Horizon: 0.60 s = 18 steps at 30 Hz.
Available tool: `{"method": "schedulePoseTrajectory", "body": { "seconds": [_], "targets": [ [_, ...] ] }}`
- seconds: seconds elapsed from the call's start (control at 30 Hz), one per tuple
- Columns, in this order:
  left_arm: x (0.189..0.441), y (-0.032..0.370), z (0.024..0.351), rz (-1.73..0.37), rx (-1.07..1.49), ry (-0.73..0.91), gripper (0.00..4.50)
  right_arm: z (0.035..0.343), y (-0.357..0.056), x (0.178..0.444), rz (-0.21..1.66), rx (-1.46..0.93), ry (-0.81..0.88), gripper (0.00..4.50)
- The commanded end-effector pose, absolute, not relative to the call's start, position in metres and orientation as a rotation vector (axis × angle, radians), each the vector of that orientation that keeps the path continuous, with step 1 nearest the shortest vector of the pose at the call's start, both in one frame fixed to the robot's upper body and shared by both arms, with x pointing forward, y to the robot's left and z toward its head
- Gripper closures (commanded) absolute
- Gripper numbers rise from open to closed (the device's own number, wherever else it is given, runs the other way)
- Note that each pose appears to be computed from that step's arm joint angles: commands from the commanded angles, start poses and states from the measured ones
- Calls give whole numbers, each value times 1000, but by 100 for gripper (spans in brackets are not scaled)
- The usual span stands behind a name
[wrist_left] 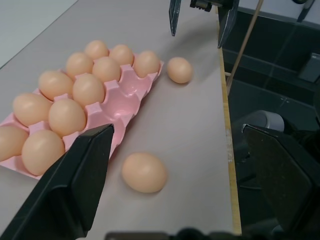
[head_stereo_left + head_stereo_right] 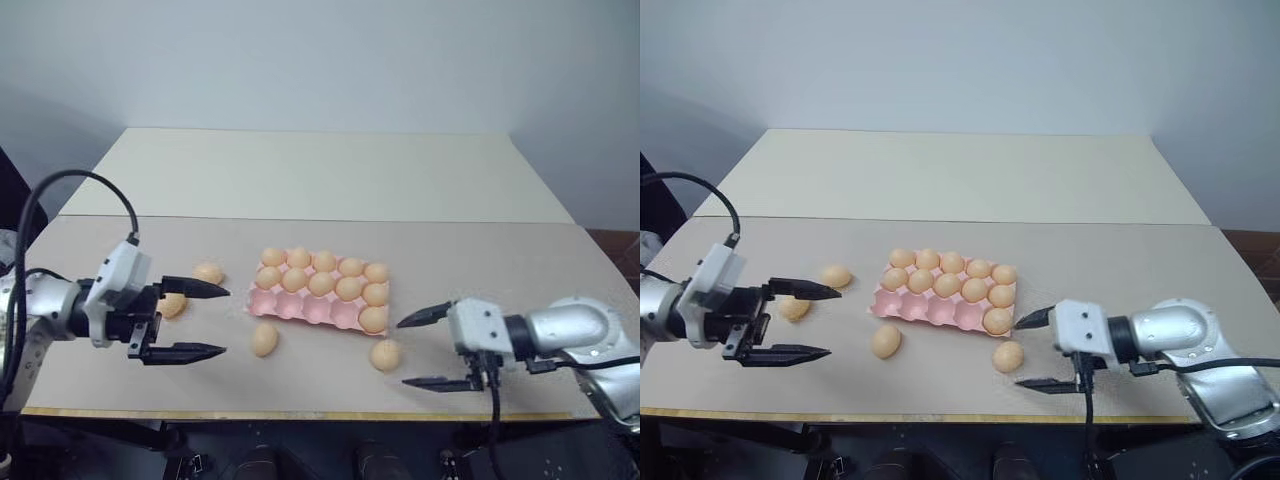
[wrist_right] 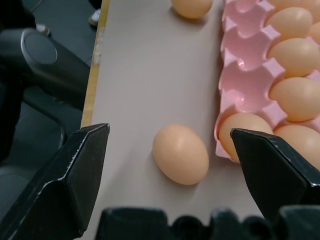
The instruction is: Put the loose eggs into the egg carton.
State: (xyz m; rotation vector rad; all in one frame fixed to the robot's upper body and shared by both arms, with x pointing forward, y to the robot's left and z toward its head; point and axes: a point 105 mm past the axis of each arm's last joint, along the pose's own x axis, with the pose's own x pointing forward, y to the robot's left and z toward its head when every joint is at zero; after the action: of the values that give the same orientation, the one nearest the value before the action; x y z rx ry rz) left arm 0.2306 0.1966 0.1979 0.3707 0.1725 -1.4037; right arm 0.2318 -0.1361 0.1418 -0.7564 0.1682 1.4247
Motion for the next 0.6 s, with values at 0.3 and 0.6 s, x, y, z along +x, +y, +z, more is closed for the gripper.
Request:
{"method": "schedulePoseTrajectory", "body": {
  "seconds": [0.3, 0.6],
  "targets": [
    [227, 193, 201, -1445, 423, 158, 3, 121, -125, 250, 1426, -877, 140, 0],
    [226, 194, 199, -1427, 416, 160, 0, 113, -124, 255, 1424, -879, 162, 89]
  ]
}}
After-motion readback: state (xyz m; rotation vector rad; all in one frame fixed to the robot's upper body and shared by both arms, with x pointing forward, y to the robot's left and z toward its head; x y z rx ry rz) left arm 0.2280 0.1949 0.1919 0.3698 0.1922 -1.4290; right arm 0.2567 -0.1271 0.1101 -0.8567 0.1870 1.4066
